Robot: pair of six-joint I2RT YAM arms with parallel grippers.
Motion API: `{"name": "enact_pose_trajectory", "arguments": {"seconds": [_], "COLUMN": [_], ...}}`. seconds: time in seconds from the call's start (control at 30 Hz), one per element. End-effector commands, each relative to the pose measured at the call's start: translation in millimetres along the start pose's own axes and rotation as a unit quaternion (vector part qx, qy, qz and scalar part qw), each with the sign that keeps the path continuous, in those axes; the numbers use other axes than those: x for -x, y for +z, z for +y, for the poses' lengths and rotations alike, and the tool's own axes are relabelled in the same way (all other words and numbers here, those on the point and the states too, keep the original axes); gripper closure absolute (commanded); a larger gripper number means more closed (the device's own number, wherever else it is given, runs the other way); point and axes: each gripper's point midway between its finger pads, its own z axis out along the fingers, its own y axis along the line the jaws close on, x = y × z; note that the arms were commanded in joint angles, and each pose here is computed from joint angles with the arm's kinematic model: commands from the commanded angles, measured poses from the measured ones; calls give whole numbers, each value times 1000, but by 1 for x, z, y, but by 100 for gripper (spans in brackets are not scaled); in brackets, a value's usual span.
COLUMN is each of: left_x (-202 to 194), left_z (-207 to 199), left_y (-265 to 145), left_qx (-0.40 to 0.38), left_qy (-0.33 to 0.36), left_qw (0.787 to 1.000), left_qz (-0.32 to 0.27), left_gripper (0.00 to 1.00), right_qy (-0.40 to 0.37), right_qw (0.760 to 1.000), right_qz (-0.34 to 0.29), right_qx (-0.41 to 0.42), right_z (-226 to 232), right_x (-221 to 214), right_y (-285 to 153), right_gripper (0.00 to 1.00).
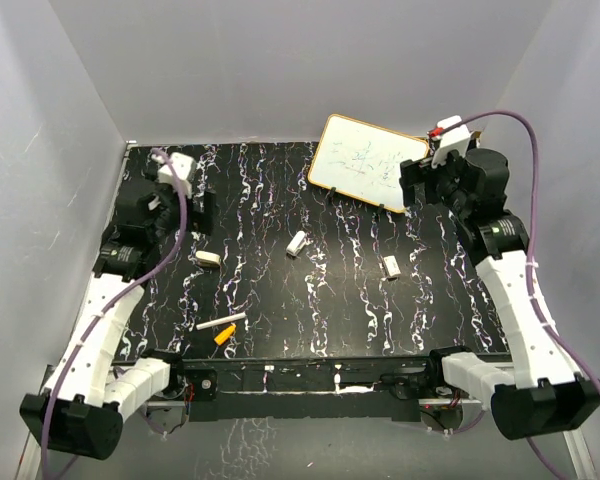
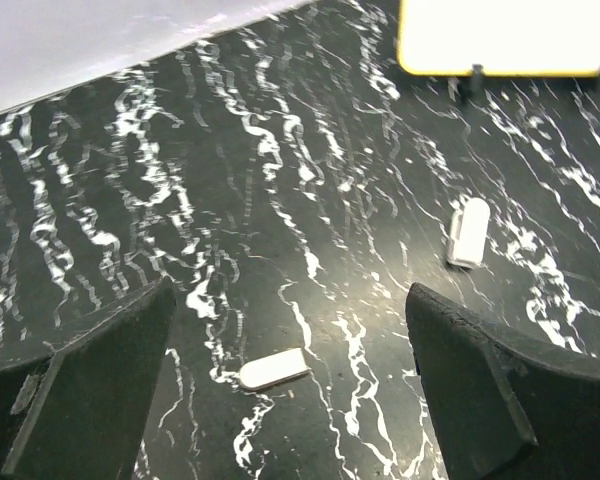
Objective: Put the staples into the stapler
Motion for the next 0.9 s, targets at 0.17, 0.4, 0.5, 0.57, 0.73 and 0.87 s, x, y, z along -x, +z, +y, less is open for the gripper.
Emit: {"name": "enact_pose_trajectory", "arguments": {"seconds": [0.17, 0.4, 0.5, 0.57, 0.73, 0.87], "left_x": [-17, -53, -72, -80, -100, -118], "left_z": [-70, -133, -156, -168, -190, -200], "left_y": [42, 86, 109, 122, 151, 168], "left_qx": [-120, -198, -218, -228, -250, -256], "left_qy": [64, 83, 95, 97, 91, 97], "left_qw": [989, 971, 963, 960, 952, 947], "left_qz": [54, 102, 126, 132, 148, 168], "left_gripper": [3, 3, 3, 3, 7, 14], "right_qy": [-14, 2, 12, 14, 25, 35], "right_qw": [989, 972, 968, 967, 975, 978], "right_qz": [-8, 6, 1, -3, -3, -2], "right_qx": [149, 233, 250, 253, 222, 207], "right_z": [48, 83, 90, 92, 74, 63], "right_x": [-9, -59, -70, -75, -77, -80], "right_y": [33, 42, 40, 37, 35, 34], "right_gripper": [1, 1, 2, 2, 2, 2]}}
